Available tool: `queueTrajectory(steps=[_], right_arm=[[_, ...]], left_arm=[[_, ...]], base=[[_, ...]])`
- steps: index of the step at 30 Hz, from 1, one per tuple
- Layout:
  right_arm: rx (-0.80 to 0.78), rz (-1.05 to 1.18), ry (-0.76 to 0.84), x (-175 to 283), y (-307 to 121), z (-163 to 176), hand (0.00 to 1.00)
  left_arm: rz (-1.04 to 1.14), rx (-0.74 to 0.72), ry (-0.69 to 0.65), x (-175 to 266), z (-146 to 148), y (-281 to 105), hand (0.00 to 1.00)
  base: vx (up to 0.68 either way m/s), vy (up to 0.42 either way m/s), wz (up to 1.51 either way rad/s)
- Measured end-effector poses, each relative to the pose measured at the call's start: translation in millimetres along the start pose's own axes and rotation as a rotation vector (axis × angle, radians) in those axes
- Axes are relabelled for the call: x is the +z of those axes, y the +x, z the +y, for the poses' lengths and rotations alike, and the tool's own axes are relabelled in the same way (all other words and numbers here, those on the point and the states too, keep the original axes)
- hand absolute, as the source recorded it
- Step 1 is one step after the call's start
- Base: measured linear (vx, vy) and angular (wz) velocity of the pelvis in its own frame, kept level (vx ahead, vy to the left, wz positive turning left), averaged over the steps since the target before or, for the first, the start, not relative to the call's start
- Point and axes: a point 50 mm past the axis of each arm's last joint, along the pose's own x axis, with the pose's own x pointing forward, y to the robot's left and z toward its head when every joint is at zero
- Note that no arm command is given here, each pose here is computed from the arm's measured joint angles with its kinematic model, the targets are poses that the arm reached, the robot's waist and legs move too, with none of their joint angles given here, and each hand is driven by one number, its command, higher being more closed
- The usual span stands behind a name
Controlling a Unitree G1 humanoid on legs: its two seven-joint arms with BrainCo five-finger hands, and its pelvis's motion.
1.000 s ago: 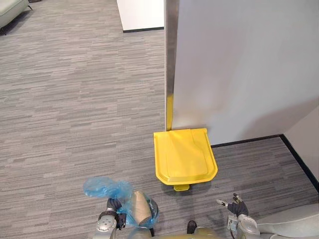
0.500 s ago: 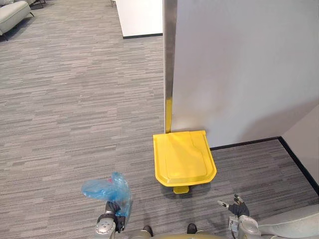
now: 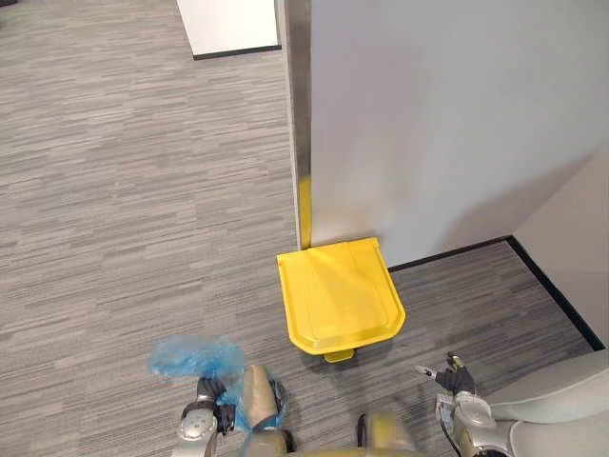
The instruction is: Gather rubbish on tea table into small bin, then transfer packed bag to large trash can.
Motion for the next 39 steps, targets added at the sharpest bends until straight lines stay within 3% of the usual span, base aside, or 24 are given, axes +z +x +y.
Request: queueTrajectory(steps=[8, 18, 39], right_arm=[[-0.043, -0.086, 0.077, 22.0, 0.1, -4.4, 0.00], [-0.143, -0.049, 0.243, 3.0, -10.5, -21.8, 0.00], [-0.150, 0.094, 0.284, -44.5, -32.5, -16.5, 0.00]], left_arm=[[-0.121, 0.003, 0.006, 41.9, -2.1, 18.1, 1.00], [-0.232, -0.058, -0.042, 72.9, -25.1, 20.1, 1.00], [-0.133, -0.039, -0.070, 37.4, -24.8, 4.8, 1.00]], base=[[0.25, -0.026, 0.22], [0.12, -0.076, 0.15], [-0.08, -0.021, 0.17]])
